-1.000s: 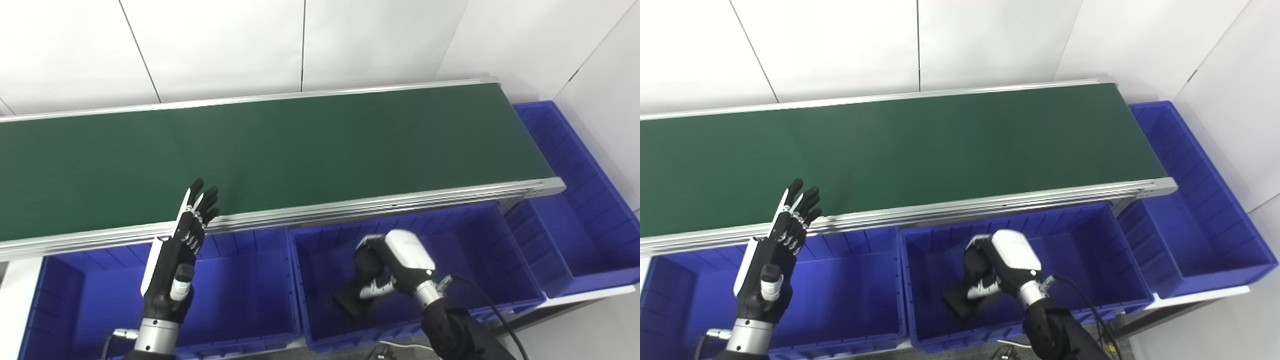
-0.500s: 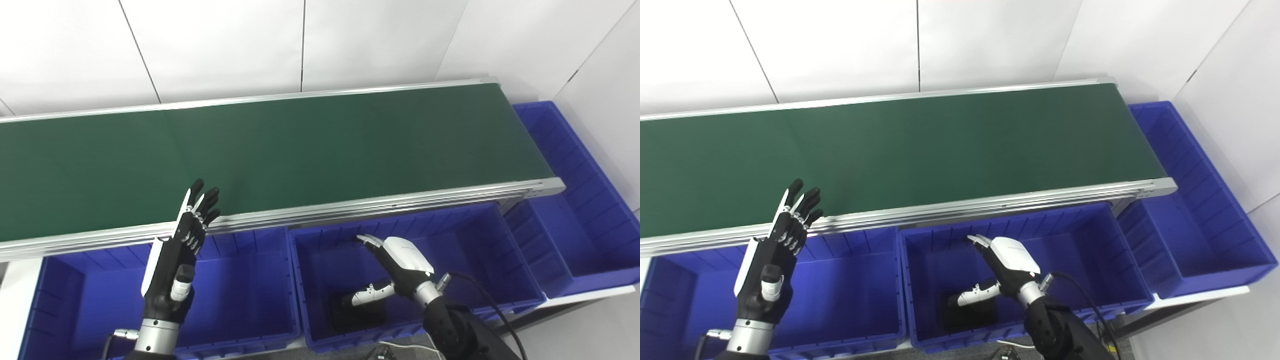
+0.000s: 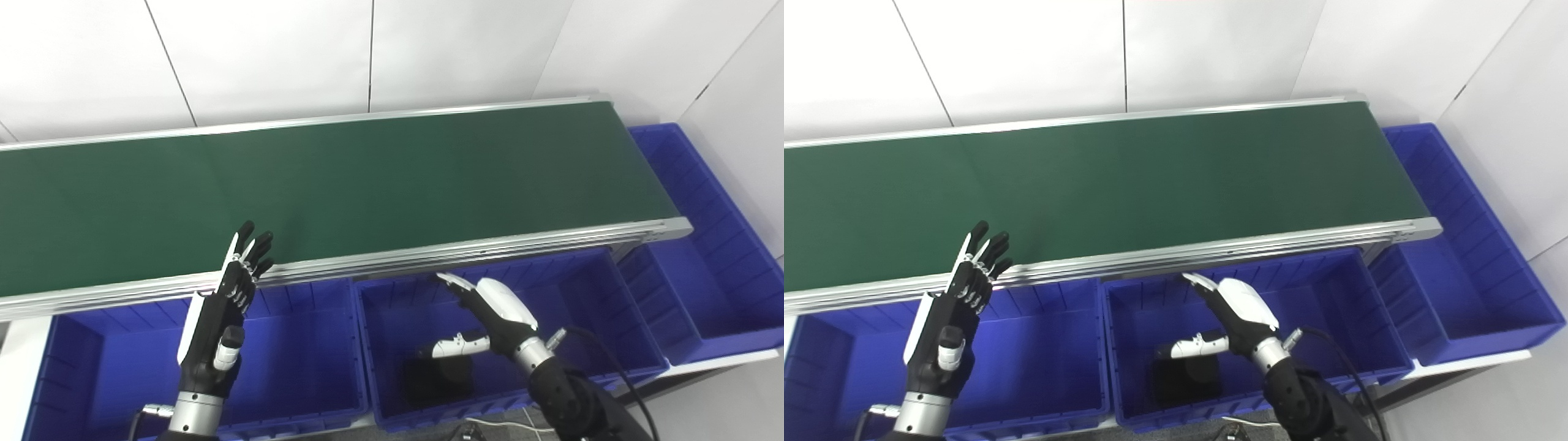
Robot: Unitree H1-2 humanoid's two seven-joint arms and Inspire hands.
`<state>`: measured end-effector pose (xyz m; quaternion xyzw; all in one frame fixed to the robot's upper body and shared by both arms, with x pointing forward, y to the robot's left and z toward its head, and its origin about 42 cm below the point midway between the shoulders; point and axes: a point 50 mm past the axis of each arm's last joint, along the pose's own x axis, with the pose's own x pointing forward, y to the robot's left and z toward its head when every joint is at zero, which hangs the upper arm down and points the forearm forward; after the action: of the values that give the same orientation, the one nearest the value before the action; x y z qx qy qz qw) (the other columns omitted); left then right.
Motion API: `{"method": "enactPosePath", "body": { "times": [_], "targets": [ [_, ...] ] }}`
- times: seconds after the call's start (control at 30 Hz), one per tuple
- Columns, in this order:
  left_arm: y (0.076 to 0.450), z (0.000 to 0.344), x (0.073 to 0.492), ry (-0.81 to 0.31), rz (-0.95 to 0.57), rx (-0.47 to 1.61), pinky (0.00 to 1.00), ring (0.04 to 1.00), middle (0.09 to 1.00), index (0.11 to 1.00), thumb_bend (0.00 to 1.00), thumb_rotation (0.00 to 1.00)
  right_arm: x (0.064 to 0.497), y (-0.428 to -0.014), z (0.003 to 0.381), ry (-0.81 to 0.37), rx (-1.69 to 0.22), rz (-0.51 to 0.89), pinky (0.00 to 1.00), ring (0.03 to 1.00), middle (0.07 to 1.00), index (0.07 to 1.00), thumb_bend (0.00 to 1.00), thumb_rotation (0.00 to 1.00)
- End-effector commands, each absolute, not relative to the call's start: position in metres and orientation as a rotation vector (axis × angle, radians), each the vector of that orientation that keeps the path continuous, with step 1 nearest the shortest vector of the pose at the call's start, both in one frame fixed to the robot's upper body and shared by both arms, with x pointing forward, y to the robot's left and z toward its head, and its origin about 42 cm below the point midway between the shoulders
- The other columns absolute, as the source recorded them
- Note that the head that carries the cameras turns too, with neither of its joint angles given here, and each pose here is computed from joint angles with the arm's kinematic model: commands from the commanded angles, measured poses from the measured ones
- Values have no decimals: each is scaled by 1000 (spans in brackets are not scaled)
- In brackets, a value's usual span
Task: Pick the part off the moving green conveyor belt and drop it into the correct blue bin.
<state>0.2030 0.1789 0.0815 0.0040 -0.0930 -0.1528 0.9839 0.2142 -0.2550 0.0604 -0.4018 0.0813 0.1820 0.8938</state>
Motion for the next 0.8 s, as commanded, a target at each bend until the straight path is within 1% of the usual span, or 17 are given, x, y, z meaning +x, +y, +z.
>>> {"method": "enactPosePath", "body": {
  "times": [0.0, 0.03, 0.13, 0.23, 0.3, 0.37, 0.4, 0.47, 0.53, 0.57, 0.6, 0.63, 0.67, 0.7, 0.77],
  "targets": [
    [176, 97, 207, -267, -299, 0, 922, 959, 942, 1000, 975, 969, 213, -251, 89, 69, -773, 400, 744, 901, 943, 910, 1000, 714],
    [176, 97, 207, -268, -296, 3, 917, 955, 943, 1000, 974, 975, 211, -250, 95, 60, -759, 408, 723, 889, 933, 910, 1000, 724],
    [175, 98, 208, -271, -292, 5, 915, 953, 946, 1000, 974, 978, 204, -247, 112, 26, -729, 450, 722, 881, 919, 901, 1000, 726],
    [175, 99, 208, -269, -289, 3, 926, 954, 940, 1000, 976, 979, 198, -243, 126, -13, -696, 497, 707, 846, 889, 870, 1000, 727],
    [174, 99, 208, -270, -290, 2, 930, 956, 940, 1000, 977, 978, 195, -241, 131, -34, -675, 516, 699, 833, 877, 865, 1000, 725],
    [174, 98, 208, -274, -290, 4, 917, 952, 938, 1000, 959, 978, 192, -238, 137, -61, -640, 533, 698, 802, 842, 837, 1000, 721],
    [174, 98, 208, -275, -289, 5, 917, 952, 938, 1000, 959, 978, 191, -237, 139, -78, -615, 539, 698, 802, 842, 837, 1000, 721],
    [174, 98, 207, -270, -287, 2, 914, 952, 937, 1000, 955, 973, 189, -233, 141, -120, -562, 535, 690, 778, 814, 812, 1000, 690],
    [173, 97, 206, -269, -287, 2, 913, 952, 937, 1000, 945, 970, 188, -229, 139, -181, -511, 506, 658, 735, 777, 788, 1000, 671],
    [173, 96, 206, -270, -289, 2, 910, 949, 938, 1000, 937, 967, 188, -226, 137, -208, -481, 483, 634, 722, 767, 782, 1000, 677],
    [173, 96, 206, -271, -291, 1, 914, 950, 941, 1000, 923, 964, 189, -225, 135, -226, -462, 468, 635, 740, 780, 784, 1000, 693],
    [173, 95, 206, -273, -292, 0, 914, 949, 940, 1000, 911, 963, 189, -222, 131, -237, -429, 449, 685, 795, 824, 806, 1000, 726],
    [172, 95, 205, -273, -292, -1, 916, 949, 940, 1000, 903, 962, 190, -220, 128, -244, -400, 434, 733, 840, 857, 824, 1000, 738],
    [172, 94, 205, -273, -293, -2, 922, 953, 939, 1000, 896, 961, 191, -217, 125, -253, -378, 420, 803, 897, 896, 853, 1000, 758],
    [172, 93, 203, -269, -293, -7, 924, 954, 938, 1000, 894, 959, 194, -214, 118, -267, -345, 400, 836, 921, 918, 874, 1000, 774]
  ]
}}
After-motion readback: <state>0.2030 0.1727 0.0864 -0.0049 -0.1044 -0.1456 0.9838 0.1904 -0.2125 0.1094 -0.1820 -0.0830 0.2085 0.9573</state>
